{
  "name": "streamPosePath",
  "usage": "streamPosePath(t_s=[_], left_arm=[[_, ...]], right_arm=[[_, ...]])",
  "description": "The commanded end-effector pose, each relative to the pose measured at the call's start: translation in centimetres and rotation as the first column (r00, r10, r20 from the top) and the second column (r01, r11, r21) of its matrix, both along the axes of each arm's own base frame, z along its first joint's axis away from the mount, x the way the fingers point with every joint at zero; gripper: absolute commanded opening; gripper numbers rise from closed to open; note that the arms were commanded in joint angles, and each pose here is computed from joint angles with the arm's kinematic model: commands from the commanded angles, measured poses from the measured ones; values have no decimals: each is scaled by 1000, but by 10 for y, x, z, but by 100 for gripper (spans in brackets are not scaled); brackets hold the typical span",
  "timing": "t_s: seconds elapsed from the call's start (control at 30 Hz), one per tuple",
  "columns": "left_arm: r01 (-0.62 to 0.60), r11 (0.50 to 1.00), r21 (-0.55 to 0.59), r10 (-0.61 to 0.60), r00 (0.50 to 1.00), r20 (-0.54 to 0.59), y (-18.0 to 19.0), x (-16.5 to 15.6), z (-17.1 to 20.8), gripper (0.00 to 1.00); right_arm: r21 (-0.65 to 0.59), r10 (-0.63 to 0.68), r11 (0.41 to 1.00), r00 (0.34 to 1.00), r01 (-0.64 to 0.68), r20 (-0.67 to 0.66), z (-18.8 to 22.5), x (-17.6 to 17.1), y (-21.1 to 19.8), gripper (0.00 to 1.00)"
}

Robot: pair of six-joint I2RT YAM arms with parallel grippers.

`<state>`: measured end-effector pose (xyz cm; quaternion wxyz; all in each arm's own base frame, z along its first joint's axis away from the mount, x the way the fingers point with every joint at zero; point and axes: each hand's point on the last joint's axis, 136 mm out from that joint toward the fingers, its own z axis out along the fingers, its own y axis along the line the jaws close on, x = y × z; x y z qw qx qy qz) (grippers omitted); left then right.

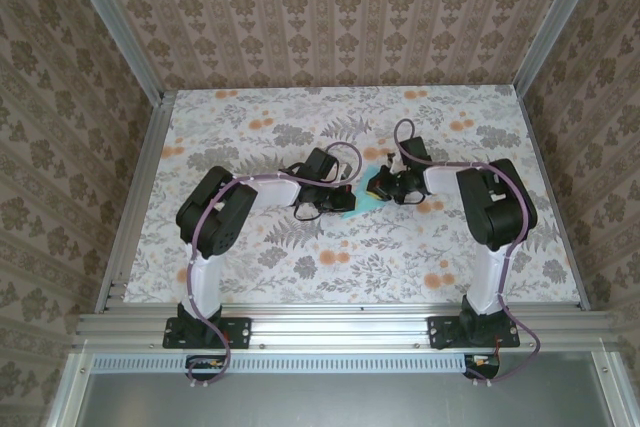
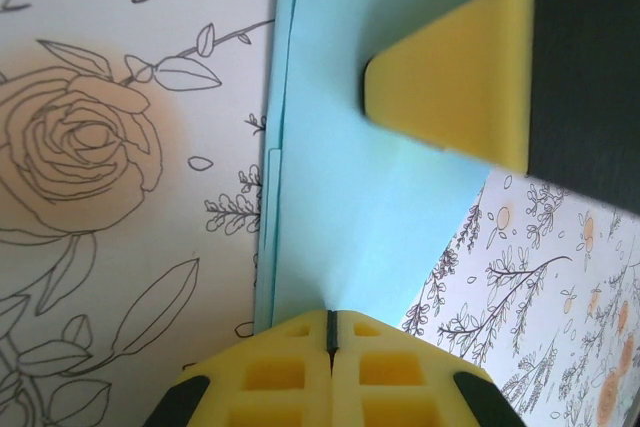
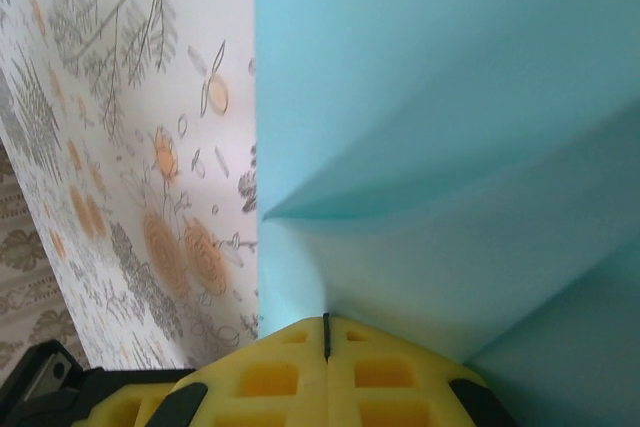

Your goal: Fold a paper plane with a square sheet of paper (pick it up from the middle)

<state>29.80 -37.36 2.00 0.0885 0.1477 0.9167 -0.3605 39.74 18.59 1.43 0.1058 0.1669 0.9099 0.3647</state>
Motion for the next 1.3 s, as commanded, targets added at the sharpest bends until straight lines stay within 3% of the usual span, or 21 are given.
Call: streamPosePath(t_s=[0.0, 0.8, 1.03, 1.13, 1.27], left_arm=[[32, 973, 227, 10, 983, -184, 50, -47, -61, 0], [38, 972, 233, 5, 983, -181, 50, -47, -55, 0], [34, 973, 227, 5, 985, -170, 48, -44, -51, 0], [28, 974, 223, 9, 986, -164, 47, -42, -49, 0], [25, 978, 205, 6, 988, -152, 42, -38, -45, 0]], right_arm=[[-141, -122, 983, 993, 120, -7, -22, 19, -46, 0], [-101, -319, 941, 946, 324, 62, -8, 74, -107, 0], [-79, -285, 950, 943, 301, 169, 28, 85, -109, 1], [-19, -243, 967, 944, 253, 222, 55, 76, -95, 3], [-4, -173, 984, 960, 178, 220, 63, 38, -66, 4]])
